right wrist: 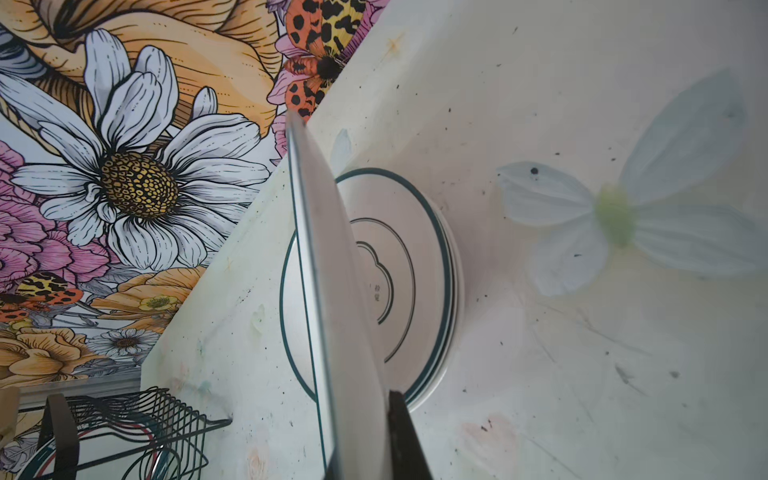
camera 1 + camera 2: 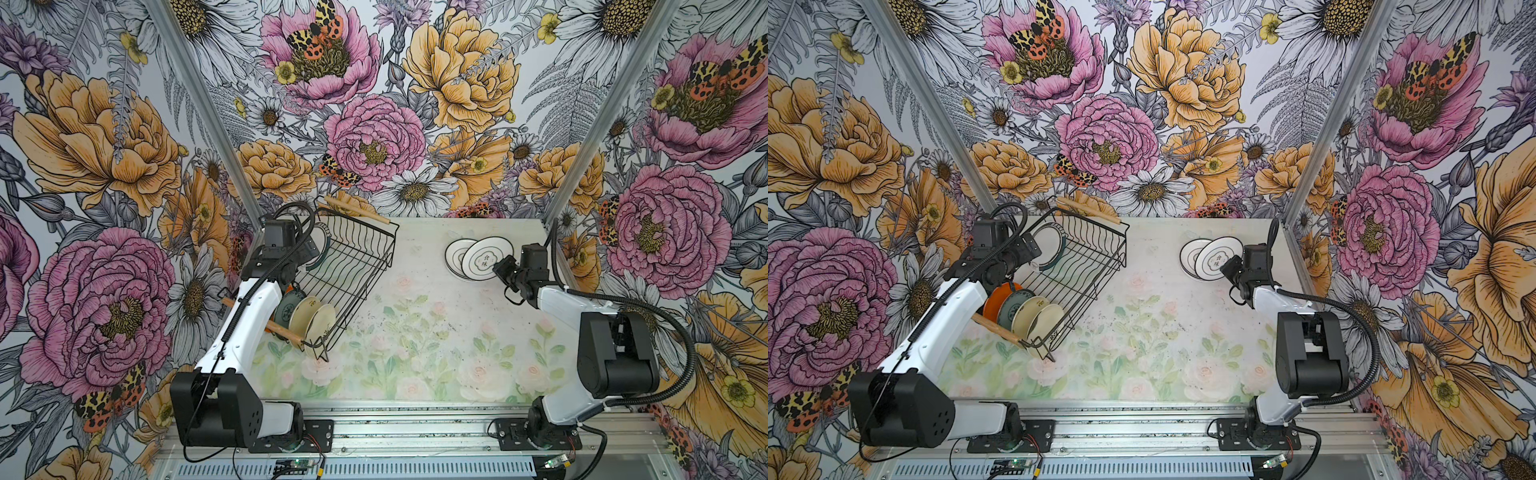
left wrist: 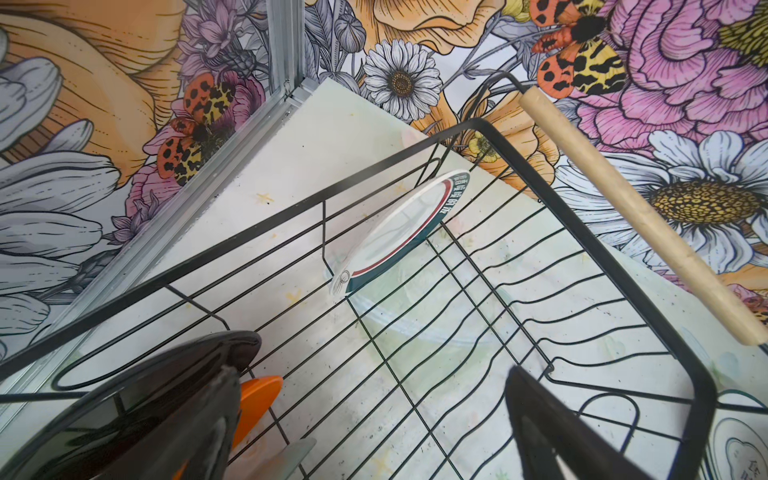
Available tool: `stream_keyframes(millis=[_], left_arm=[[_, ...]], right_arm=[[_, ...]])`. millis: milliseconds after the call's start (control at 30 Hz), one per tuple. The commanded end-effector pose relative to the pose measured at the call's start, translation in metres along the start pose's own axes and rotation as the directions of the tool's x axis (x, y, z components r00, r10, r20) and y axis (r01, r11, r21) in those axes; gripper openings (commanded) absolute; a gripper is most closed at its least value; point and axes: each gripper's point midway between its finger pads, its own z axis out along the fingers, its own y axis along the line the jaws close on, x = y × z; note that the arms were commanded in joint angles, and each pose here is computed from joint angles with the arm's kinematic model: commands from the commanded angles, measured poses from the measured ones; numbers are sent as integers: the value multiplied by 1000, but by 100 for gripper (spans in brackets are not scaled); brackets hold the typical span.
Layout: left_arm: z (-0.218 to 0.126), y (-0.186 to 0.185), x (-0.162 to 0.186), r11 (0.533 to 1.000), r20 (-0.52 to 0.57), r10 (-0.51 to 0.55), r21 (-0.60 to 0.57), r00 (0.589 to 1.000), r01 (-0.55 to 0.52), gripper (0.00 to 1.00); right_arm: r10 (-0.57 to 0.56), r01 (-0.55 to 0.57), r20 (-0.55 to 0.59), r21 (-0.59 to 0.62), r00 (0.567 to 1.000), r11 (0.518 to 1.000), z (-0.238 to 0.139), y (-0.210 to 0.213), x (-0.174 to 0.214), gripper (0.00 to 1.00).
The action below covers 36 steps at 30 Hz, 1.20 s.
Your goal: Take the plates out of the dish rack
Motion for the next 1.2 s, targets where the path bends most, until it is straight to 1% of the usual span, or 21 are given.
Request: stream_keyframes(millis=[0, 133, 333, 367, 400, 633, 700, 833, 933, 1067, 1133, 1167], left_arm=[[-16, 10, -21, 999, 74, -45, 21, 996, 44, 99], [-21, 11, -26, 999, 94, -36, 21, 995, 35, 99], [-16, 9, -25, 999, 78, -48, 27, 996, 46, 99], [-14, 3, -21, 997, 57, -47, 59, 997, 43, 99], [-14, 0, -21, 997, 51, -48, 68, 998, 44, 99], [-10, -7, -17, 994, 26, -39, 104, 999, 36, 99], [-10, -8, -17, 994, 24, -38, 107, 999, 35, 99], [-9, -10, -16, 993, 17, -36, 116, 999, 34, 99], [-7, -10, -14, 993, 9, -35, 117, 999, 34, 99], [-6, -12, -14, 992, 4, -36, 125, 999, 36, 99], [-6, -12, -14, 991, 4, -35, 126, 999, 35, 99], [-6, -12, -14, 991, 4, -37, 126, 999, 36, 99]], right_arm=[[52, -46, 32, -161, 998, 986, 5, 41, -23, 0], [93, -89, 9, -187, 996, 978, 21, 42, -20, 0], [140, -140, -13, -199, 990, 970, 36, 40, -19, 0], [147, -147, -16, -198, 989, 969, 38, 40, -19, 0], [152, -152, -19, -200, 988, 968, 40, 40, -19, 0], [165, -168, -32, -184, 986, 968, 48, 37, -17, 7], [163, -167, -39, -183, 986, 969, 50, 38, -15, 7], [161, -166, -44, -172, 986, 971, 54, 38, -12, 14], [159, -165, -51, -164, 986, 973, 57, 37, -10, 16], [147, -154, -56, -149, 988, 977, 60, 36, -8, 26], [136, -143, -61, -130, 989, 981, 61, 36, -6, 34], [128, -135, -63, -121, 990, 983, 61, 37, -5, 36]])
